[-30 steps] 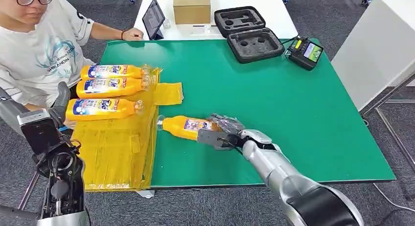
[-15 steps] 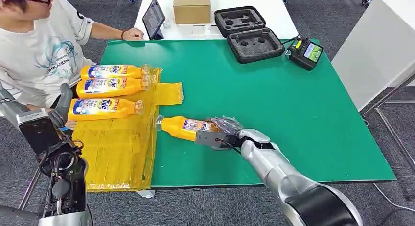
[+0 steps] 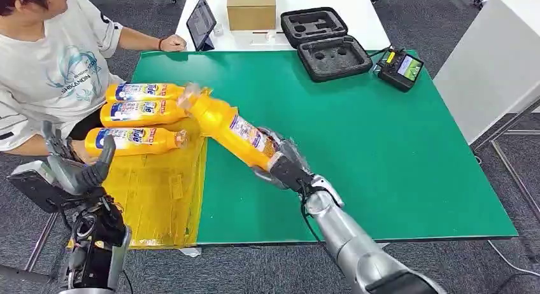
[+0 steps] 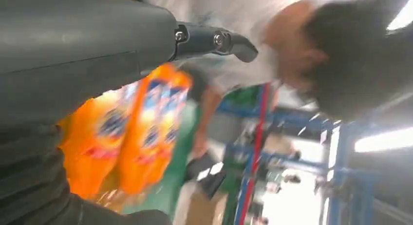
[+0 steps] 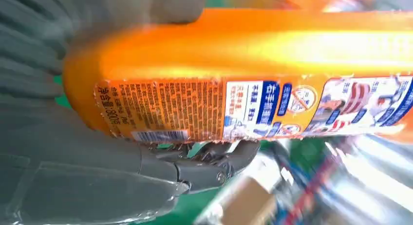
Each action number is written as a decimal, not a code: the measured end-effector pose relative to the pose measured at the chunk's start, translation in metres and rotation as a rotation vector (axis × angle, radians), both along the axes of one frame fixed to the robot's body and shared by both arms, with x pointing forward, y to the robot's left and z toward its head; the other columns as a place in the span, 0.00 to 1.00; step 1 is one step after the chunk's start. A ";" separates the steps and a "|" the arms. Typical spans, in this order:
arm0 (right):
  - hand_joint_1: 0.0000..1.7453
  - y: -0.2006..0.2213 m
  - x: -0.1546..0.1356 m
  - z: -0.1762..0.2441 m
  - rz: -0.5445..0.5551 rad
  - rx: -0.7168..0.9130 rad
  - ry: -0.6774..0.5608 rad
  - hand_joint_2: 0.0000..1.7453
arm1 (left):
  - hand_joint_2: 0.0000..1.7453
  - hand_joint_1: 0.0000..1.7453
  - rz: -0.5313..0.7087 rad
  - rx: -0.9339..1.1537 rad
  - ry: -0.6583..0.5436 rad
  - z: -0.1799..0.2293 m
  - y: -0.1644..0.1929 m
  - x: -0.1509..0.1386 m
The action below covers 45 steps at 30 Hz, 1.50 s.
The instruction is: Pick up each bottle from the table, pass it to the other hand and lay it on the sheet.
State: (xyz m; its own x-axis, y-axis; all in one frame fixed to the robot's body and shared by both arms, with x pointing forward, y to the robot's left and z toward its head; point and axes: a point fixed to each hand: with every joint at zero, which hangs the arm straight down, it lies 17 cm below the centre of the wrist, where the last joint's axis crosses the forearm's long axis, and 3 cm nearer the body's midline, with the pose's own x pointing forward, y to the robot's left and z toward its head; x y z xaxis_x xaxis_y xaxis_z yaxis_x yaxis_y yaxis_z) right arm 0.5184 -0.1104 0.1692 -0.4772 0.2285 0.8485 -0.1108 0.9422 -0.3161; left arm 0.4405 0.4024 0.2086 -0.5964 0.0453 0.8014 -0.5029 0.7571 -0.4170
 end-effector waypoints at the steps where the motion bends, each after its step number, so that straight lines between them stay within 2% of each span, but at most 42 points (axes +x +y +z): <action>1: 1.00 -0.007 -0.004 0.009 -0.033 0.028 -0.031 1.00 | 1.00 0.00 -0.022 -0.039 0.004 -0.010 0.002 0.000; 7: 1.00 -0.043 -0.026 0.058 -0.221 0.139 -0.190 1.00 | 1.00 0.00 -0.082 -0.142 0.038 -0.045 0.003 -0.006; 10: 1.00 -0.048 -0.035 0.072 -0.243 0.189 -0.224 1.00 | 1.00 0.00 -0.122 -0.174 0.068 -0.055 -0.001 -0.005; 14: 1.00 -0.040 -0.036 0.066 -0.204 0.197 -0.203 1.00 | 1.00 0.00 -0.265 -0.216 0.063 -0.052 -0.028 0.003; 19: 1.00 -0.032 -0.037 0.055 -0.168 0.203 -0.168 1.00 | 1.00 0.00 -0.365 -0.235 0.059 -0.049 -0.052 0.006; 22: 1.00 -0.022 -0.036 0.040 -0.113 0.240 -0.106 1.00 | 1.00 0.00 -0.494 -0.241 0.044 -0.042 -0.081 0.009; 26: 1.00 -0.015 -0.036 0.030 -0.079 0.260 -0.069 1.00 | 1.00 0.00 -0.572 -0.248 0.036 -0.038 -0.103 0.008; 34: 1.00 0.025 -0.040 0.004 0.009 0.272 0.032 1.00 | 1.00 0.00 -0.831 -0.210 -0.003 -0.015 -0.174 0.003; 45: 1.00 0.067 -0.048 -0.013 0.096 0.197 0.080 1.00 | 1.00 0.00 -0.983 -0.151 -0.017 0.003 -0.223 -0.001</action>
